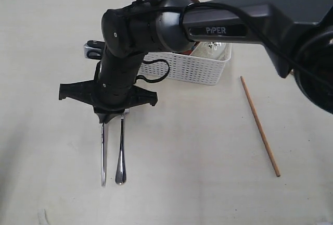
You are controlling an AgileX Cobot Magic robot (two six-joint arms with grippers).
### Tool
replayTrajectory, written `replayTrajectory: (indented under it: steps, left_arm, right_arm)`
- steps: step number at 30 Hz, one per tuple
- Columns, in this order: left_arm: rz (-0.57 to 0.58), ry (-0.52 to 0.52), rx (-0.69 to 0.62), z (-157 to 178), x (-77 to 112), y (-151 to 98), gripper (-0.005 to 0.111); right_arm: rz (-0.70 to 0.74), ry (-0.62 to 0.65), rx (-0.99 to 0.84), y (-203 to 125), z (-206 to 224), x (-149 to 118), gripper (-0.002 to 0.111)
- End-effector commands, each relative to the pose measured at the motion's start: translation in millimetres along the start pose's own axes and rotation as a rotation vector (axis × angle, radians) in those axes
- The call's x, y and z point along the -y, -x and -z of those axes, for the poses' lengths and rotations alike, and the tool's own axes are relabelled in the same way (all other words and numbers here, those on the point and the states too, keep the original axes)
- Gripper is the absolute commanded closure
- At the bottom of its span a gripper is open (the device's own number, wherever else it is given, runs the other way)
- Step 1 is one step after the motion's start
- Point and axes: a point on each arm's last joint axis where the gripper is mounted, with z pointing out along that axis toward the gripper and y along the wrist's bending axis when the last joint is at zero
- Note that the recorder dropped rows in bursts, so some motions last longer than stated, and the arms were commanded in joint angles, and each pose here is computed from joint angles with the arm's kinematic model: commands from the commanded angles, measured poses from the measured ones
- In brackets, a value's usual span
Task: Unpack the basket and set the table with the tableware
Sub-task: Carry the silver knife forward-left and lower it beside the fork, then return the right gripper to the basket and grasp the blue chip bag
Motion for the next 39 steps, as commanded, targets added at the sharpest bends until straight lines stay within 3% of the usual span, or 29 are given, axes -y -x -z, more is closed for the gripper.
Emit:
replayTrajectory:
  steps: [1,7,10,13,15,23,26,28,32,34,39]
  left_arm:
    - [0.014,0.003,0.008,0.0,0.0,0.2,0.107]
    - [0.014,0.003,0.008,0.0,0.0,0.2,0.107]
    - [0.014,0.003,0.008,0.0,0.0,0.2,0.107]
    - [0.014,0.003,0.008,0.0,0.0,0.2,0.107]
    - [0.014,0.003,0.008,0.0,0.0,0.2,0.107]
    - [0.014,0.003,0.008,0.0,0.0,0.2,0.107]
    - [0.014,0.003,0.008,0.0,0.0,0.2,0.107]
    - [0.014,0.003,0.008,0.0,0.0,0.2,0.107]
    - [0.014,0.003,0.008,0.0,0.0,0.2,0.107]
    - [0.014,0.003,0.008,0.0,0.0,0.2,0.107]
    - [0.014,0.003,0.008,0.0,0.0,0.2,0.107]
  right_arm:
    - [-0.015,0.018,0.036,4.6,2.7,-0.4,0.108]
    - [-0.015,0.004,0.013,2.5,2.7,0.8,0.108]
    - [-0.015,-0.002,0.002,1.5,2.6,1.4,0.096]
    - [-0.012,-0.003,0.001,2.0,3.7,0.6,0.072]
    - [0.004,-0.008,0.006,4.5,8.1,-2.3,0.066]
    - [0.209,-0.2,0.105,35.4,87.9,-28.4,0.066]
    - [0.265,-0.266,0.283,55.4,127.1,-35.5,0.066]
    - [0.244,-0.242,0.337,64.4,144.8,-34.6,0.066]
    - [0.201,-0.209,0.322,97.6,162.0,8.9,0.066]
    - [0.26,-0.229,0.306,111.7,165.3,32.2,0.066]
    - [0.627,-0.32,0.185,132.5,136.8,65.2,0.066]
